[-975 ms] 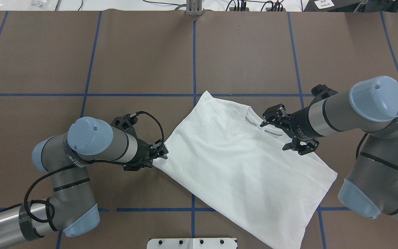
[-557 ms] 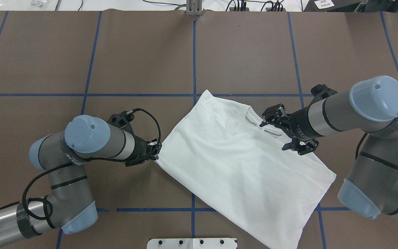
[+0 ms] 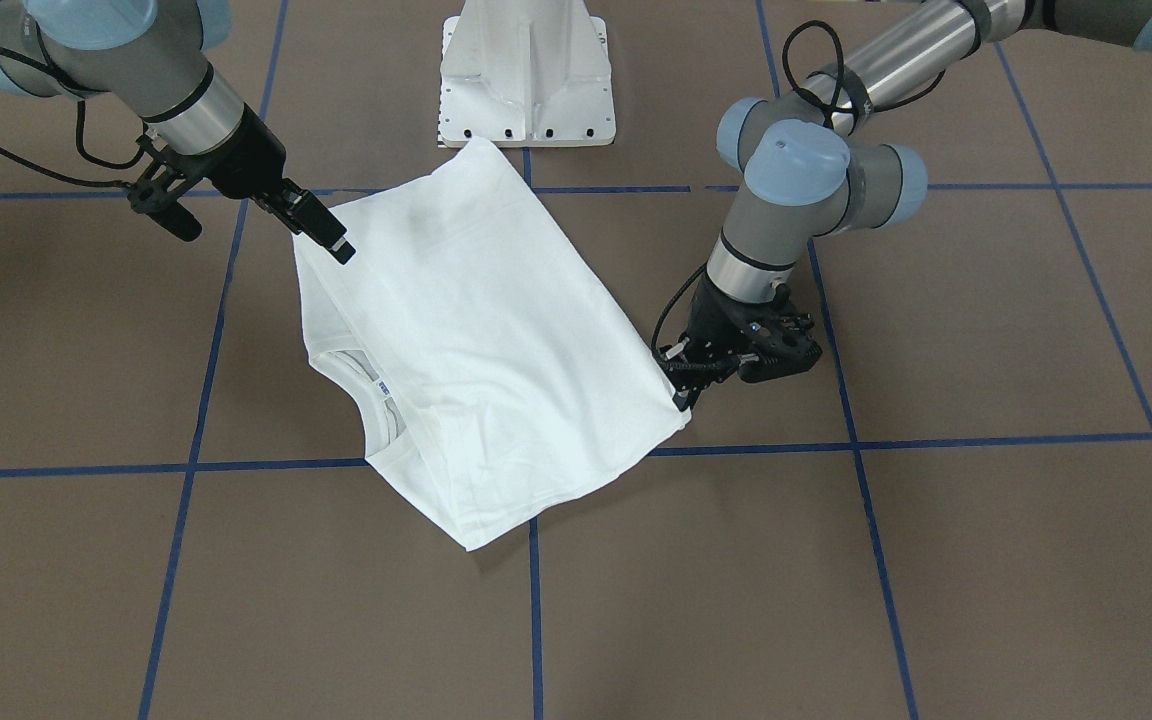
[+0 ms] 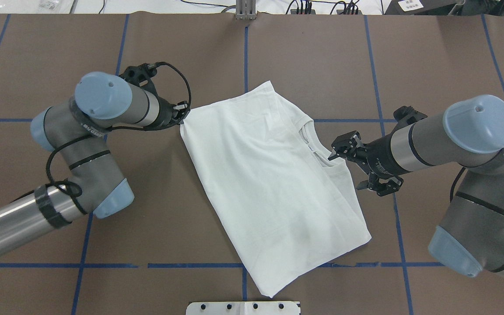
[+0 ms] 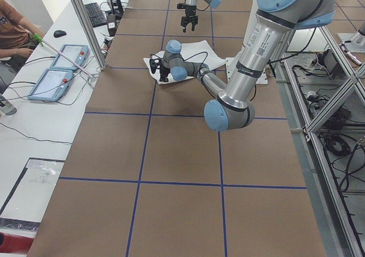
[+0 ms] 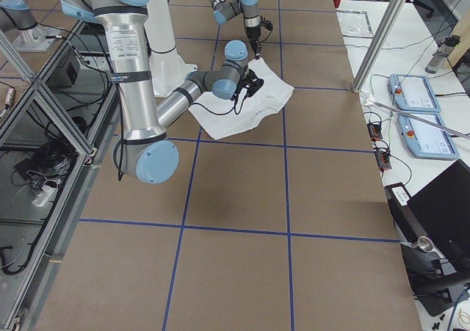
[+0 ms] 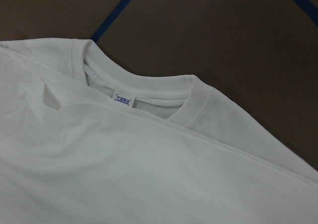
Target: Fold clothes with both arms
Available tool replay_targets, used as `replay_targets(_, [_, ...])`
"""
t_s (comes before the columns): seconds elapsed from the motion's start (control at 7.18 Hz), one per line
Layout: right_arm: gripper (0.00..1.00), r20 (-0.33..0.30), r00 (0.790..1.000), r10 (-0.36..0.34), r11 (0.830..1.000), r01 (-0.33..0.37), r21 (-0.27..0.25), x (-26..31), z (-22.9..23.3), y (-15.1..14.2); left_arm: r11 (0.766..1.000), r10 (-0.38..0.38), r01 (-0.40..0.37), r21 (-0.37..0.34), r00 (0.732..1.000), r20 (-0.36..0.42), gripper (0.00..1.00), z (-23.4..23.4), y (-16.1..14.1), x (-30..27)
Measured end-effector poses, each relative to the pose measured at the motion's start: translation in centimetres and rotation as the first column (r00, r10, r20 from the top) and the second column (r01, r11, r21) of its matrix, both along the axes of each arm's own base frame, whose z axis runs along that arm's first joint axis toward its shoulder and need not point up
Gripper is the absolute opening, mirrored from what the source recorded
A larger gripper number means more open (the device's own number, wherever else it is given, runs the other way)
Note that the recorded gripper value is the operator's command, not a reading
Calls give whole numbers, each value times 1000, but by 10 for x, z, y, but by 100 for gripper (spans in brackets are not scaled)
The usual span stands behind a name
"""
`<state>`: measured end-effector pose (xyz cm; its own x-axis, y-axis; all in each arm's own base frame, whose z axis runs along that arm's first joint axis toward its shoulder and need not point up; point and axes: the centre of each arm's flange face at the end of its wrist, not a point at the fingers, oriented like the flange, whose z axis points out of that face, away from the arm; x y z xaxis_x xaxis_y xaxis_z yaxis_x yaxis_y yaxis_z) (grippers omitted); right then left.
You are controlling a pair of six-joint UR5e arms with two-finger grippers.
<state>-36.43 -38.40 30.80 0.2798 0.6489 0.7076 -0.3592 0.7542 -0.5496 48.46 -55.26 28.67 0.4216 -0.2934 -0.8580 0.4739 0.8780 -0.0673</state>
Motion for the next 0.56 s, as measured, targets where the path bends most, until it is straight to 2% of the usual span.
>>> replay_targets(0.14, [100, 0, 1000, 1, 1000, -1, 1, 0, 0, 0, 998, -62, 62, 6, 998, 13, 0, -13, -50, 6])
replay_targets(0.28, [100, -1, 1000, 2, 1000, -2, 2, -1, 0, 0, 993, -118, 118, 16, 993, 17, 61, -22, -94, 15])
replay_targets(0.42, [100, -3, 1000, 3, 1000, -3, 3, -2, 1, 0, 988, -149, 149, 30, 989, 14, 69, -27, -122, 22])
replay_targets(0.56, [100, -4, 1000, 2, 1000, -2, 4, -3, 1, 1, 986, -161, 161, 41, 987, 10, 69, -31, -134, 23])
